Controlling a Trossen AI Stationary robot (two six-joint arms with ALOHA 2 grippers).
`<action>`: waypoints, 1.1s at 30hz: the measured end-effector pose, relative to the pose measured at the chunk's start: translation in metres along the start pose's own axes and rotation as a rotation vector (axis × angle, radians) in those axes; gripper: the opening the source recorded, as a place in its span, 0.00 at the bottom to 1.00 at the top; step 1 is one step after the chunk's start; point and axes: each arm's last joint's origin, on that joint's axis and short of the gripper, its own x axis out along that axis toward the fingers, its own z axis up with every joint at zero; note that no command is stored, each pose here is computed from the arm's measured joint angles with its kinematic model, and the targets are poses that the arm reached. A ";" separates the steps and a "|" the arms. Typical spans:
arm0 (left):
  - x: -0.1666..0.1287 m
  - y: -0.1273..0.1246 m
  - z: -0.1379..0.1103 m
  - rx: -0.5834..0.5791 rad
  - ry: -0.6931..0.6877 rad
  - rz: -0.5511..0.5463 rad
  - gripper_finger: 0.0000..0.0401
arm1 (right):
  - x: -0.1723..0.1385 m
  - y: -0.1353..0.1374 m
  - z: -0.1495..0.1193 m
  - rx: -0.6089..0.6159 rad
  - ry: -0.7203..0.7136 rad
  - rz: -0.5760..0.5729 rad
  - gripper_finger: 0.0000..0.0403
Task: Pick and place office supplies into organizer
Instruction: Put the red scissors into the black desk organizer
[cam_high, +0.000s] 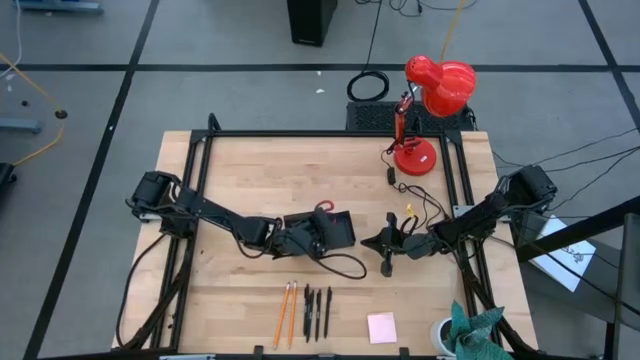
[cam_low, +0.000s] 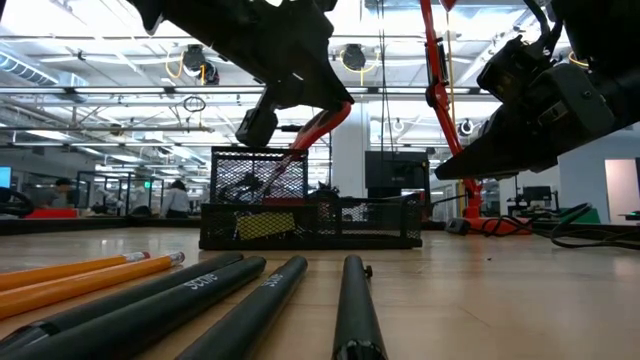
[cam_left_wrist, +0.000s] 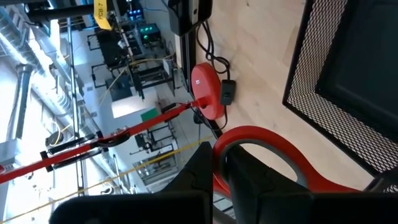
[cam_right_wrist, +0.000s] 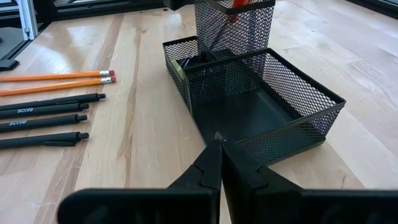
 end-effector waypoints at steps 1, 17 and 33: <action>0.000 0.000 0.000 0.003 -0.001 0.000 0.06 | 0.000 0.000 0.000 0.000 0.000 0.000 0.01; 0.001 -0.001 -0.002 -0.016 0.011 -0.010 0.06 | 0.000 0.000 -0.001 -0.002 0.006 -0.002 0.01; 0.004 -0.010 -0.011 -0.010 0.129 -0.075 0.06 | 0.000 0.000 -0.001 0.006 0.006 -0.002 0.01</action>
